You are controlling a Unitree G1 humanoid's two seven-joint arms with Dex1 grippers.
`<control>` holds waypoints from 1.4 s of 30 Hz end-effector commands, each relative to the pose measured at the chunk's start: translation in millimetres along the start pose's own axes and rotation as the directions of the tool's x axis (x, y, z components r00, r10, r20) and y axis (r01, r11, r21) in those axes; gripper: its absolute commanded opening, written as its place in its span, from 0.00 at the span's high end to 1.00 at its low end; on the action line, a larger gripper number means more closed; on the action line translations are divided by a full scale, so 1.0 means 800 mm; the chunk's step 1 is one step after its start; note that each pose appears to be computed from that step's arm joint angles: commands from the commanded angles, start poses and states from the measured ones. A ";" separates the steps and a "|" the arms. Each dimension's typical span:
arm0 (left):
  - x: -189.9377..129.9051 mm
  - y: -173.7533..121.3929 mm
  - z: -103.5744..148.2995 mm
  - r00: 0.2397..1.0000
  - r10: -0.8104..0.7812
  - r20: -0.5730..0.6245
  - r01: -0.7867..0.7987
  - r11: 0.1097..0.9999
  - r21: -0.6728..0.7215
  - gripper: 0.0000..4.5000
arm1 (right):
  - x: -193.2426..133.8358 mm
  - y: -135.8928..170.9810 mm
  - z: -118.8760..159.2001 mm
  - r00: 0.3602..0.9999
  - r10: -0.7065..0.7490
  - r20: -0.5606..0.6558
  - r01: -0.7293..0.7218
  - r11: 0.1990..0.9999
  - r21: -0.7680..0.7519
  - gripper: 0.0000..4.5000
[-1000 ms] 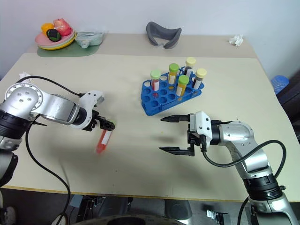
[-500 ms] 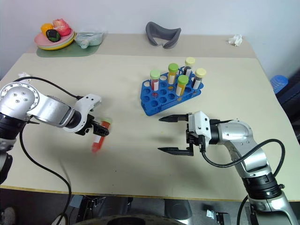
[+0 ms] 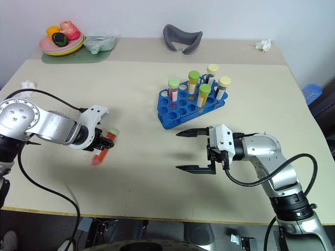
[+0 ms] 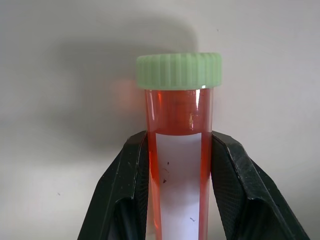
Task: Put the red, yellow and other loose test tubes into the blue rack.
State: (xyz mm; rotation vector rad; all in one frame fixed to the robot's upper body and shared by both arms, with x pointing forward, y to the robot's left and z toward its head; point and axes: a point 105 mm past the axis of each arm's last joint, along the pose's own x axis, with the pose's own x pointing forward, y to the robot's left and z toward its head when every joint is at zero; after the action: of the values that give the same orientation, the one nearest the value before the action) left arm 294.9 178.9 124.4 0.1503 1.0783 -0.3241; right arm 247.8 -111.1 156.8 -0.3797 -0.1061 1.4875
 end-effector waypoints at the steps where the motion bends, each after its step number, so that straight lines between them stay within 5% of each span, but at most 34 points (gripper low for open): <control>1: -0.005 0.000 -0.003 1.000 0.006 0.014 -0.006 1.000 -0.008 0.61 | 0.005 -0.003 0.008 0.999 0.019 0.029 -0.018 1.000 -0.024 0.00; 5: -0.005 0.001 -0.004 0.999 0.025 0.033 -0.024 0.999 -0.031 0.82 | 0.007 -0.004 0.007 0.999 0.031 0.032 -0.030 0.999 -0.027 0.00; 10: -0.015 0.008 0.011 0.991 0.062 0.121 -0.054 0.996 -0.068 0.82 | 0.005 -0.008 0.007 0.999 0.033 0.032 -0.032 0.999 -0.031 0.00; 15: -0.052 0.007 0.077 0.895 0.067 0.441 -0.020 0.994 -0.110 0.82 | 0.002 -0.009 0.008 0.999 0.021 0.033 -0.020 0.999 -0.027 0.00; 19: -0.102 -0.019 0.139 0.601 -0.024 0.799 0.065 0.998 -0.019 0.82 | 0.003 -0.013 0.013 0.999 -0.003 0.043 0.005 1.000 -0.030 0.00; 23: -0.125 -0.040 0.165 0.383 -0.166 0.909 0.055 0.986 0.157 0.82 | 0.004 -0.021 0.019 0.997 -0.051 0.057 0.053 0.998 -0.041 0.00; 31: -0.135 -0.088 0.188 0.061 -0.478 0.876 -0.052 0.875 0.481 0.82 | 0.009 -0.037 0.026 0.976 -0.201 0.082 0.205 0.978 -0.037 0.00; 36: -0.109 -0.113 0.182 -0.030 -0.646 0.763 -0.018 0.763 0.646 0.82 | 0.013 -0.050 0.022 0.946 -0.317 0.071 0.320 0.947 -0.037 0.00; 42: -0.081 -0.125 0.189 -0.052 -0.728 0.683 0.055 0.681 0.730 0.82 | 0.016 -0.052 0.023 0.917 -0.389 0.085 0.394 0.919 -0.037 0.00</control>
State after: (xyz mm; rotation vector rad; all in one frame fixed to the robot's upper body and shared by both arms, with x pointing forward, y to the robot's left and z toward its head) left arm 360.9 53.8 237.2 -0.0177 -0.4449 -1.1331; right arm 287.9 -100.3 171.4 -0.3083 -0.1991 1.1143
